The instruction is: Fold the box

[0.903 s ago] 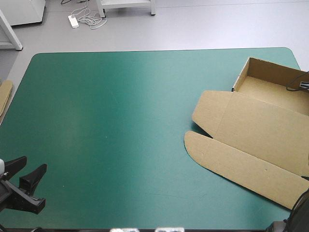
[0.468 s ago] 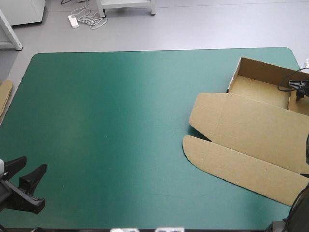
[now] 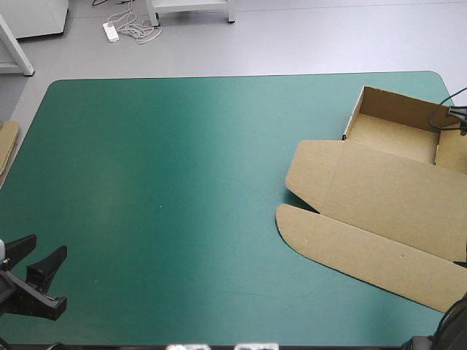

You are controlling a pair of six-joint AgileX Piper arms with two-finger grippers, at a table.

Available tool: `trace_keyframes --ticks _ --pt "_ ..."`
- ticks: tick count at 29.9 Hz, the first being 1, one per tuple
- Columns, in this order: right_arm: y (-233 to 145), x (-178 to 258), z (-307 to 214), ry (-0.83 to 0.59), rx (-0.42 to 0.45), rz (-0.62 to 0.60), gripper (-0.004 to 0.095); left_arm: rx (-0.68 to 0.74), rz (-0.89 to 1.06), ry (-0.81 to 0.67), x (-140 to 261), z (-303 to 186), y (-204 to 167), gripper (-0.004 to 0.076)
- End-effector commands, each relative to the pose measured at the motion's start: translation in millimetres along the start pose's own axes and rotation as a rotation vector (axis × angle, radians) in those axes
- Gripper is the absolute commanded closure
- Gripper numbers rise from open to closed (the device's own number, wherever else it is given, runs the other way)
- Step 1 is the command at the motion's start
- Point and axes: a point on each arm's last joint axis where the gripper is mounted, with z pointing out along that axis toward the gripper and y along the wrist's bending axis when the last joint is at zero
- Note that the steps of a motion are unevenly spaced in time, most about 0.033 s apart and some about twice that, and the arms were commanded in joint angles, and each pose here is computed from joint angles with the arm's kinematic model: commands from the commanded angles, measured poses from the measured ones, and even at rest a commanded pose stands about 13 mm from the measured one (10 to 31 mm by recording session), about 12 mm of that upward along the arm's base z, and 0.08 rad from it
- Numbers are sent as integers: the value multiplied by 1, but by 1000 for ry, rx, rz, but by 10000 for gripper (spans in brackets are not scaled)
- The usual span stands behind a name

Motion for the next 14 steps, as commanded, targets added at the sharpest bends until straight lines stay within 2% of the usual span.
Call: trace_keyframes --ticks 1,2,6,12,14 --pt "13 -1 -79 -170 -105 17 377 -52 8 36 -2 0 5 356" --pt "20 0 -90 -193 -137 12 385 -66 13 34 -2 0 7 356" --pt "70 14 -145 -297 -234 -138 471 -127 13 19 -3 -1 12 356" --pt "146 63 -209 -403 -304 -403 490 -198 -3 -30 -8 -2 18 356" --pt "159 83 -229 -456 -340 -462 492 -228 -8 -32 -8 -3 21 356"
